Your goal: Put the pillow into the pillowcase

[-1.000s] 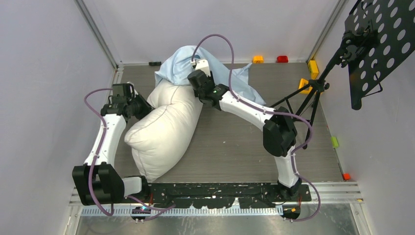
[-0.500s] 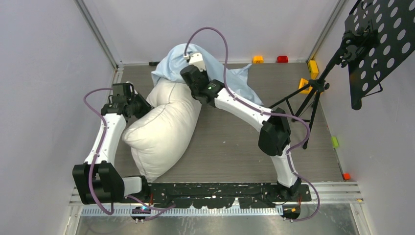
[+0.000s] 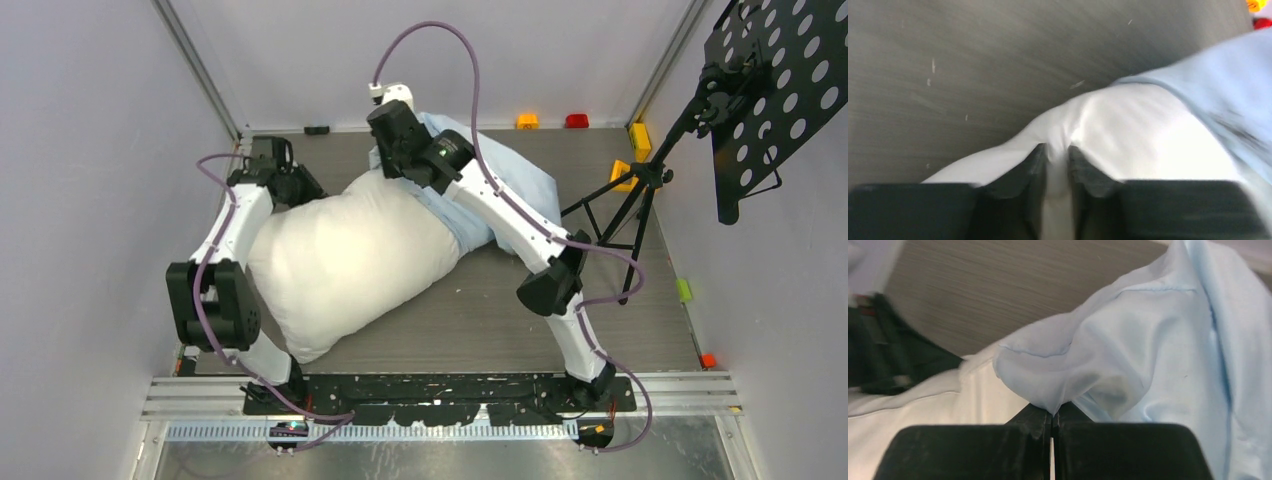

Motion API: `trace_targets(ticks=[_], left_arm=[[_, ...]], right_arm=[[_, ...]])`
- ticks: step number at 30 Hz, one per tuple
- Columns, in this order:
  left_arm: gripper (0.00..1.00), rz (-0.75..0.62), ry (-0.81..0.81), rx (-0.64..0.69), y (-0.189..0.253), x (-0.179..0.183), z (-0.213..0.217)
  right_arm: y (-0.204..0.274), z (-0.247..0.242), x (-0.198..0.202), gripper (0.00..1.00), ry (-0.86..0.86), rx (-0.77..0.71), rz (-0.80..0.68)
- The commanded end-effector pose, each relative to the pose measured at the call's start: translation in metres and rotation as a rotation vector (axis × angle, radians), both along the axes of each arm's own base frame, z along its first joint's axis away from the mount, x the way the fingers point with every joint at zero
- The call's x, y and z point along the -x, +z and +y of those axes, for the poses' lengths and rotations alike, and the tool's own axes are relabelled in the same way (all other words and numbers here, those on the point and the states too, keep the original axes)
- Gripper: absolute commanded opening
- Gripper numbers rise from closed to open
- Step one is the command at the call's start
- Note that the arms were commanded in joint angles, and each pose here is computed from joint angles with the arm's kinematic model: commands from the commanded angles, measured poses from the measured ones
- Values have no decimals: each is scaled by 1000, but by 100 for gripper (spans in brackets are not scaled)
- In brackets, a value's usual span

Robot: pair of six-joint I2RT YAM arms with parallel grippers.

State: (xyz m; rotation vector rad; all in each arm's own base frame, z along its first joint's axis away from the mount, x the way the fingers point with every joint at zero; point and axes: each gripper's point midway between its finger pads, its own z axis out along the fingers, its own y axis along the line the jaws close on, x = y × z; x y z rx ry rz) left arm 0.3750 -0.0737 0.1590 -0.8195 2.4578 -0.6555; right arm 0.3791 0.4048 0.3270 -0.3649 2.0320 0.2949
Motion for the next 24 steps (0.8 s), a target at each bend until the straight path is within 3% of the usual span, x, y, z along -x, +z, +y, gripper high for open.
trace_targets(ticks=[1, 3, 4, 6, 8, 14, 19, 24], left_arm=[[36, -174, -69, -22, 64, -42, -2], [61, -220, -84, -65, 86, -41, 2], [79, -251, -79, -99, 100, -36, 7], [91, -293, -61, -177, 119, -19, 19], [95, -310, -36, -262, 129, 4, 33], [98, -212, 18, -412, 88, 84, 62], [100, -131, 49, -464, 51, 127, 74], [100, -69, 40, -417, 18, 134, 66]], right_arm=[[-66, -20, -41, 0, -90, -31, 172], [-82, -29, -52, 0, -121, -14, 201], [-87, -33, -56, 0, -132, -6, 212], [-93, -36, -58, 0, -143, 2, 222], [-91, -37, -58, 5, -145, -1, 223], [-70, -56, -43, 48, -177, 61, 159], [-56, -80, -18, 59, -192, 125, 109], [-68, -97, 4, 63, -184, 203, 102]])
